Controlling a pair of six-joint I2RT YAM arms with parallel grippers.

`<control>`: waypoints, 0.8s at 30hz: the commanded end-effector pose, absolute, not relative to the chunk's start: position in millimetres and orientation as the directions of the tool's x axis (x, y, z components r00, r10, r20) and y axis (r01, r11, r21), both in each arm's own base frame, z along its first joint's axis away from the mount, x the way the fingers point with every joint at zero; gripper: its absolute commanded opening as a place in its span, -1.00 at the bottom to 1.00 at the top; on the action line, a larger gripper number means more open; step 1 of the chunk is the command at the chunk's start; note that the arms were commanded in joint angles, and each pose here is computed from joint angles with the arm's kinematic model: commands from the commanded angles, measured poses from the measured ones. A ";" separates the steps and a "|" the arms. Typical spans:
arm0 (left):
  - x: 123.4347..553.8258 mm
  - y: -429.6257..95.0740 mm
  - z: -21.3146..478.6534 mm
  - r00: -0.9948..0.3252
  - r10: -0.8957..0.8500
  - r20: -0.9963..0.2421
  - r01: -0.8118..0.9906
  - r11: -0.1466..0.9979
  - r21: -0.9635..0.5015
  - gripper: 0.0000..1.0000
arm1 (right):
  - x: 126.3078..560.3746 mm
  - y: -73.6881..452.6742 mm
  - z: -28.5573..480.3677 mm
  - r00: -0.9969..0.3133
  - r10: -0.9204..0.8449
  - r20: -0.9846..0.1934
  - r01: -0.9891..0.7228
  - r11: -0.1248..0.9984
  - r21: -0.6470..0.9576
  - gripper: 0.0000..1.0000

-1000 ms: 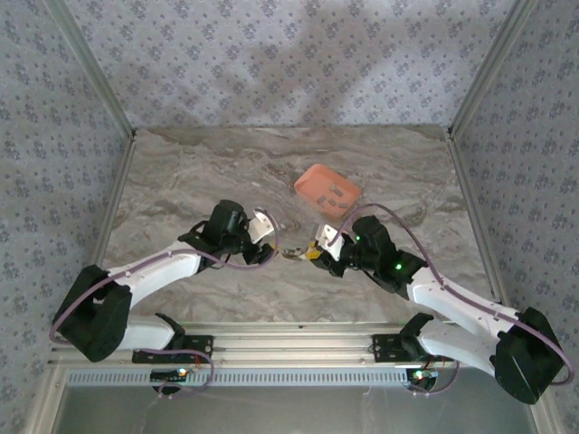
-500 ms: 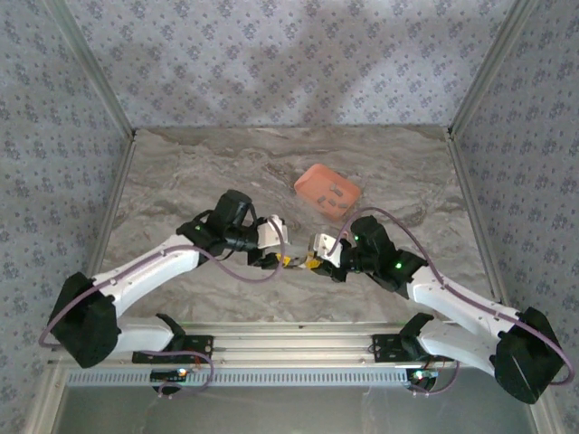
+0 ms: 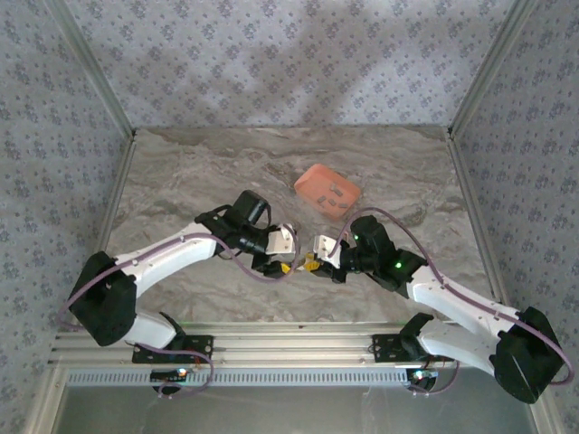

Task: Load the staples into the stapler

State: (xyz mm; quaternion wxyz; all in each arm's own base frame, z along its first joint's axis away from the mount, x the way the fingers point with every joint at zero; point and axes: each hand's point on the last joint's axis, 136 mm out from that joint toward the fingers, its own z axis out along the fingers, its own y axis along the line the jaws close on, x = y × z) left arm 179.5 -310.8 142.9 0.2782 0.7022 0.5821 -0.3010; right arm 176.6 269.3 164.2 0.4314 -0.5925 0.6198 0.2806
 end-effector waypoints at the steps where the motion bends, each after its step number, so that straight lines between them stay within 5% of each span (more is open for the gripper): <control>1: 167.8 -316.3 148.5 0.169 0.626 -0.761 0.972 -0.233 0.024 0.24 | 178.6 275.1 181.1 0.116 -0.454 -0.883 -0.973 0.125 -0.192 -0.94; 15: 175.4 -325.9 137.2 0.169 0.642 -0.748 0.971 -0.238 0.015 -0.01 | 179.0 277.5 184.7 0.114 -0.435 -0.893 -0.975 0.125 -0.185 -0.94; 24: 176.5 -328.5 142.6 0.119 0.642 -0.757 0.980 -0.197 -0.013 -0.46 | 186.7 269.8 187.0 0.065 -0.419 -0.906 -0.970 0.187 -0.156 -0.84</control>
